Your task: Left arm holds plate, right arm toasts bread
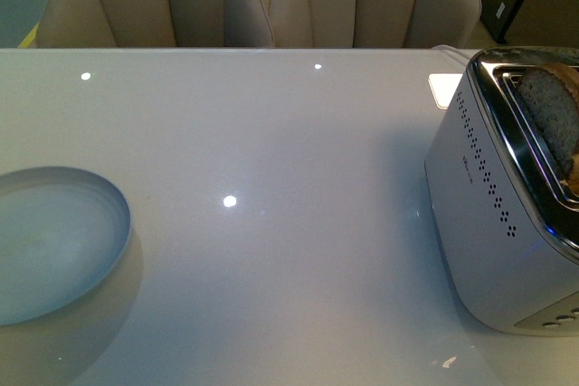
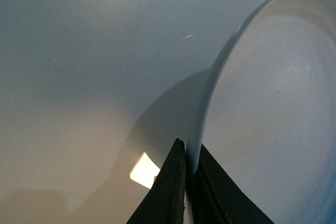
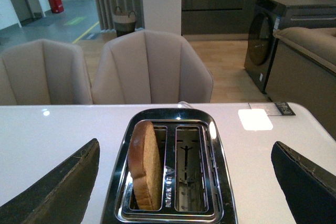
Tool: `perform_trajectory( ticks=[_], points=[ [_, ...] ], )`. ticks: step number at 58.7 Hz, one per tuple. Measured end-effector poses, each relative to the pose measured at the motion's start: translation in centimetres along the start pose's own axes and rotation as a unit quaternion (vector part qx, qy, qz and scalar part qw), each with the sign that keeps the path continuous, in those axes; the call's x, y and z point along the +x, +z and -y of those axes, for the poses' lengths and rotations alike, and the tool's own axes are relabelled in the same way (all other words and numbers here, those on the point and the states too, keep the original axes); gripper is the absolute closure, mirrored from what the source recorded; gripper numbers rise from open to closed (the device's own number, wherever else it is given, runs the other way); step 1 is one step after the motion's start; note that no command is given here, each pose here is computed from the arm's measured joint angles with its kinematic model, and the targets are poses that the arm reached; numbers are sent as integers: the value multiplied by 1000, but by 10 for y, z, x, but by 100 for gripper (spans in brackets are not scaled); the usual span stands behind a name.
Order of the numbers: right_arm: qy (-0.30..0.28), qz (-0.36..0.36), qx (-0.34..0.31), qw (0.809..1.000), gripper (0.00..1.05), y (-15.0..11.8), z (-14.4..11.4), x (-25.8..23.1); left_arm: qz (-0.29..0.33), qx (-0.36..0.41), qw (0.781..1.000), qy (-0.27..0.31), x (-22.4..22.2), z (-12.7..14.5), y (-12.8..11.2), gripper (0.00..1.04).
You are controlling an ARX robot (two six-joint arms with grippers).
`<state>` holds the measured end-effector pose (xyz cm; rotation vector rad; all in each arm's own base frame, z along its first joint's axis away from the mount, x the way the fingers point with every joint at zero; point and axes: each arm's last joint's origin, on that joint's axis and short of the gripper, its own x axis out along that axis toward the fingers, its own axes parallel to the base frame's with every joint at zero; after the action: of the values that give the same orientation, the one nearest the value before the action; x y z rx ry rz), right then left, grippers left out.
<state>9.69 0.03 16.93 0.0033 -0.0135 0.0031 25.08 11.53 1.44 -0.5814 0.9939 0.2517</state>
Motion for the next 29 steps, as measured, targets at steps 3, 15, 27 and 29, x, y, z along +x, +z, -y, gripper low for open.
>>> perform_trajectory(
  ticks=[3, 15, 27, 29],
  points=[
    [0, 0, 0, 1000, 9, 0, 0, 0, -5, -1, 1000, -4, 4, -2, -5, 101],
    [0, 0, 0, 1000, 9, 0, 0, 0, 5, 3, 1000, -22, 13, -3, -10, 101],
    [0, 0, 0, 1000, 9, 0, 0, 0, 6, -3, 1000, -11, 26, -10, -13, 101],
    [0, 0, 0, 1000, 9, 0, 0, 0, 5, -6, 1000, -10, 29, -12, -14, 101]
  ],
)
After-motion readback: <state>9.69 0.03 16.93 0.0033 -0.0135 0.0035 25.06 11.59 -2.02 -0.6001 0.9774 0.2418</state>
